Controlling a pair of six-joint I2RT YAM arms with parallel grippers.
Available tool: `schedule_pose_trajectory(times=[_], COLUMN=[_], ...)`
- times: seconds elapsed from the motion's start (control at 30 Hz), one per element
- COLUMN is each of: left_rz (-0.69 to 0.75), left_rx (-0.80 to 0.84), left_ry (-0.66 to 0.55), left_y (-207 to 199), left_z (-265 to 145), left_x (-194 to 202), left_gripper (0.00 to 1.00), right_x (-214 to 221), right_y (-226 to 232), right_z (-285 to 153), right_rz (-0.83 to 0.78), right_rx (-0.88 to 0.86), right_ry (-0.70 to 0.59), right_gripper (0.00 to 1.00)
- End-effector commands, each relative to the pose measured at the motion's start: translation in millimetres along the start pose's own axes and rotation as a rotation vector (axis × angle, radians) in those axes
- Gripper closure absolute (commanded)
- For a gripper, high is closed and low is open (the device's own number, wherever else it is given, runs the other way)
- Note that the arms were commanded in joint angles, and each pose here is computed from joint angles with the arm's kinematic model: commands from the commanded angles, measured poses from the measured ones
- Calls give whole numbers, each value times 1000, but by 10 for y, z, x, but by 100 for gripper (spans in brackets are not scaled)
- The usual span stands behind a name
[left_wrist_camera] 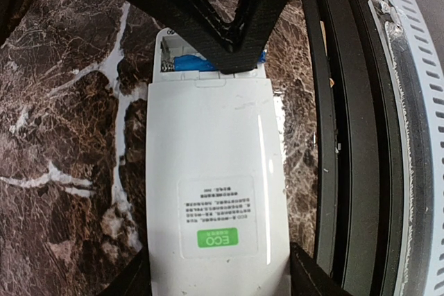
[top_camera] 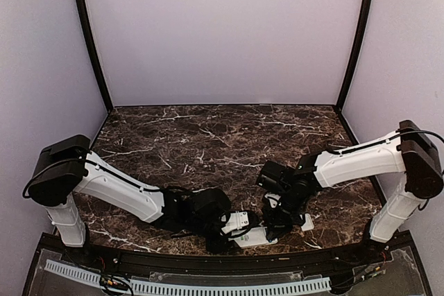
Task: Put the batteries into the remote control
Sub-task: Place the battery in the battery compartment.
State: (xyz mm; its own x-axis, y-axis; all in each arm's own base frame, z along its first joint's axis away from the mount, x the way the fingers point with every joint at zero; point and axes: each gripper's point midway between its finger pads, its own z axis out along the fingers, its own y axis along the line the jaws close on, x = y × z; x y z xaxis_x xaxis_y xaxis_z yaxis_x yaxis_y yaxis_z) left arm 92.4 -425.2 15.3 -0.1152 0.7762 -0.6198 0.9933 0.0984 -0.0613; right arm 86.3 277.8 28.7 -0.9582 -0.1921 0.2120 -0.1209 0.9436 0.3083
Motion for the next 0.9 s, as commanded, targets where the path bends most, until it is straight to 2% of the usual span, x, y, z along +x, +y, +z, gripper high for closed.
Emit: schedule_pose_trajectory(times=[0.0, 0.37, 0.87], left_rz=[-67, -68, -63], left_rx=[62, 65, 87], left_ry=[262, 264, 273], left_y=[-153, -153, -187], left_z=[81, 84, 100], left_x=[806, 811, 822], left_gripper=[95, 96, 97], right_x=[181, 45, -505], right_y=[-78, 19, 45], right_z=[203, 235, 275], right_rz=[2, 21, 8], right_rx=[34, -4, -79], right_ry=[93, 37, -218], right_gripper=[90, 99, 100])
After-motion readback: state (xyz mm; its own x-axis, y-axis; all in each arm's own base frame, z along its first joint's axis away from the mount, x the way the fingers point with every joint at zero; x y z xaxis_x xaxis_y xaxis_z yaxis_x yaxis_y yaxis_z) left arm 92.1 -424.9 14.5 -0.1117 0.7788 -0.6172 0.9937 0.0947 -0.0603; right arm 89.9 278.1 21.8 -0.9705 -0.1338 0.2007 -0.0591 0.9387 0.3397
